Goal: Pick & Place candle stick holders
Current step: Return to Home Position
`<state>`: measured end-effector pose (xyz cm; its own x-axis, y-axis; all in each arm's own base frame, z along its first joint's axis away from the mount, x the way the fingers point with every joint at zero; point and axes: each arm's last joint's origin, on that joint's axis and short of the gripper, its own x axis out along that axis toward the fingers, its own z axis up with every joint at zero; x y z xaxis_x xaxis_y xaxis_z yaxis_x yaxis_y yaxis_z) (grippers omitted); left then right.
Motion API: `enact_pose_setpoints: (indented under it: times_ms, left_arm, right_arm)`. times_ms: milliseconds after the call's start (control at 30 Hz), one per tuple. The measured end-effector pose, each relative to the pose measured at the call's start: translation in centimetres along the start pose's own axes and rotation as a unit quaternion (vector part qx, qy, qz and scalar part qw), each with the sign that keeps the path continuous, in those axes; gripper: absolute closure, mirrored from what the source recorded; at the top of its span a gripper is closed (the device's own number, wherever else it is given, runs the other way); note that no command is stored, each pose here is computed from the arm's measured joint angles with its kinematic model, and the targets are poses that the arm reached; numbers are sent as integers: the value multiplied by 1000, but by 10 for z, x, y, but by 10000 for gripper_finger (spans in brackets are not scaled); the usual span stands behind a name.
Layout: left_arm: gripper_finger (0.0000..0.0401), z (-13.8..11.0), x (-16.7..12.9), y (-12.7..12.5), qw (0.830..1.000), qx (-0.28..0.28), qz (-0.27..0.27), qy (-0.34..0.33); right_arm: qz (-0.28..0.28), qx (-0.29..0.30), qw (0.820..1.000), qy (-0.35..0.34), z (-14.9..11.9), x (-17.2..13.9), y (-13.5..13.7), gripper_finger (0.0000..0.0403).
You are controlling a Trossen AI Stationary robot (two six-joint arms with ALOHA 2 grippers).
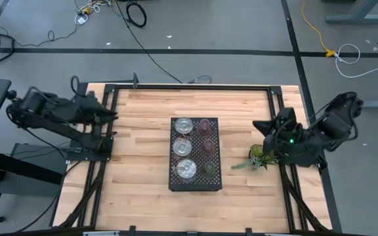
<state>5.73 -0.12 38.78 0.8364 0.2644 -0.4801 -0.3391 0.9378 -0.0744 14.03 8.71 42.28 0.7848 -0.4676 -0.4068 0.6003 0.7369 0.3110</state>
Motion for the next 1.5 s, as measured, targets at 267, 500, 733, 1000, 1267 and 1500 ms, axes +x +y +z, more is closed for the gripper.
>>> enact_pose_setpoints:
  times_ms: [267, 500, 733, 1000, 1267, 1500]
  left_arm:
    - [328, -53, 45, -8, 996, -32, -75, -44]
    - [328, -97, 90, -15, 997, -33, -47, -51]
    - [328, -122, 110, -16, 989, -142, -39, -25]
    - [328, -124, 111, -16, 970, -238, -39, -18]
    - [328, -123, 112, -13, 988, -150, 5, -42]
    - [328, -126, 112, -7, 993, 2, 101, -56]
  right_arm:
    - [5, 67, 997, -46, -51, 14, -36, 396]
    - [16, 81, 994, -75, -96, 34, -66, 396]
    - [54, 87, 992, -72, -156, 63, -83, 396]
    - [59, 24, 996, -66, -214, 89, -111, 396]
    - [87, 31, 995, -19, -229, 94, -118, 396]
    - [78, 15, 996, -48, -226, 94, -117, 396]
